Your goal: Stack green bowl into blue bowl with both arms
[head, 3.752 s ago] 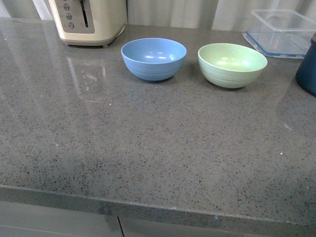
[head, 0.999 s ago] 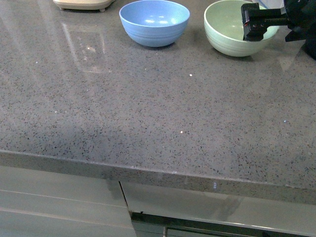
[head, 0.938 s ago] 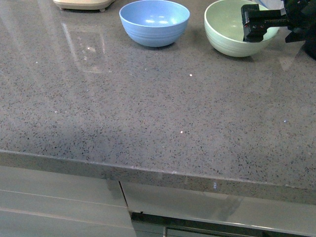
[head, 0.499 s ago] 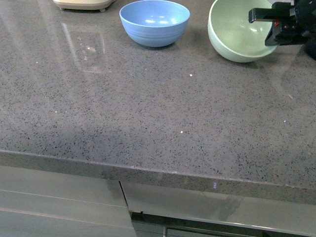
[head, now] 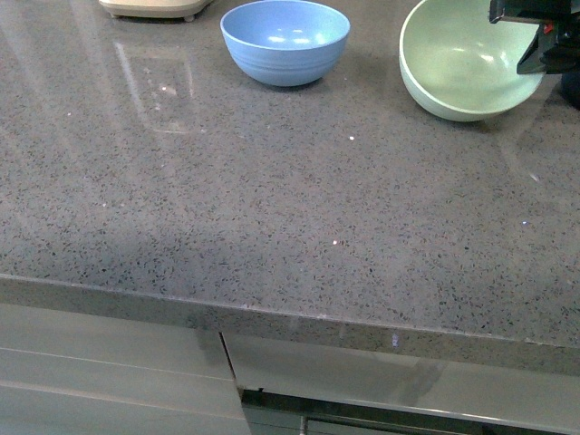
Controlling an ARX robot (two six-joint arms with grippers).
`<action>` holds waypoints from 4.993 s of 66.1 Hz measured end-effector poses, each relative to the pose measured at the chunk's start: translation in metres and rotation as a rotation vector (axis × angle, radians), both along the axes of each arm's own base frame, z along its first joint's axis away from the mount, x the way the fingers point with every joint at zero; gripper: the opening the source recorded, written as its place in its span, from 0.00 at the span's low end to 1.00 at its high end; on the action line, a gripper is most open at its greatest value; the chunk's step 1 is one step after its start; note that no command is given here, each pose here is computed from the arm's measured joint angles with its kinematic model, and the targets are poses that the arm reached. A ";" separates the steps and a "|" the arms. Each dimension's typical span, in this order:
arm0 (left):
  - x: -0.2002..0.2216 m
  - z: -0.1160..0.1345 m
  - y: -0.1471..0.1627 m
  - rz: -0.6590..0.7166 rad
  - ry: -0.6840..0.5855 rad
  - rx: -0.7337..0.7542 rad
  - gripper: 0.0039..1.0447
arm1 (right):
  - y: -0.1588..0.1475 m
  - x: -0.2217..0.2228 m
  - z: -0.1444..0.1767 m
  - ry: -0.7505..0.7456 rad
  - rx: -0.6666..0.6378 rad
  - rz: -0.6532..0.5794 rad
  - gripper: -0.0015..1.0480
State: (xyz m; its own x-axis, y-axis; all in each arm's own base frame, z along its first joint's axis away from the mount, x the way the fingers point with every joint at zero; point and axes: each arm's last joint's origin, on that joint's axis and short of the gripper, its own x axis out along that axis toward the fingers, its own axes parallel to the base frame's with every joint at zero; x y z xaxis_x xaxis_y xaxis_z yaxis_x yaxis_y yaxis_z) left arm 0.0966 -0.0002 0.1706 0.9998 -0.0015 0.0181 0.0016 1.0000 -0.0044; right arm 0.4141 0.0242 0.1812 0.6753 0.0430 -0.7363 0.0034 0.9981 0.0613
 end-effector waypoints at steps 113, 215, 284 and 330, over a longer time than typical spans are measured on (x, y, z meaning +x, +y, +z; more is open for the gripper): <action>0.000 0.000 0.000 0.000 0.000 0.000 0.94 | 0.126 0.069 0.101 -0.075 -0.065 0.403 0.01; 0.000 0.000 0.000 0.000 0.000 0.000 0.94 | 0.151 0.079 0.072 -0.078 -0.017 0.426 0.65; 0.000 0.000 0.000 0.000 0.000 0.000 0.94 | -0.030 -0.095 0.110 -0.232 0.032 0.019 0.90; 0.000 0.000 0.000 0.000 0.000 0.000 0.94 | -0.024 -0.203 0.026 -0.816 -0.060 -0.025 0.01</action>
State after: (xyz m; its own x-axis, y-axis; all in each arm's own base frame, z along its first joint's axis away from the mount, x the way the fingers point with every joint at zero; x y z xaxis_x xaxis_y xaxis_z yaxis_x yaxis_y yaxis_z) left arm 0.0966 -0.0002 0.1706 0.9998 -0.0015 0.0181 0.0016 1.0000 -0.0048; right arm 0.2113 -0.0003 0.2077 0.9999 -0.0031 -0.0135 0.0031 1.0000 0.0009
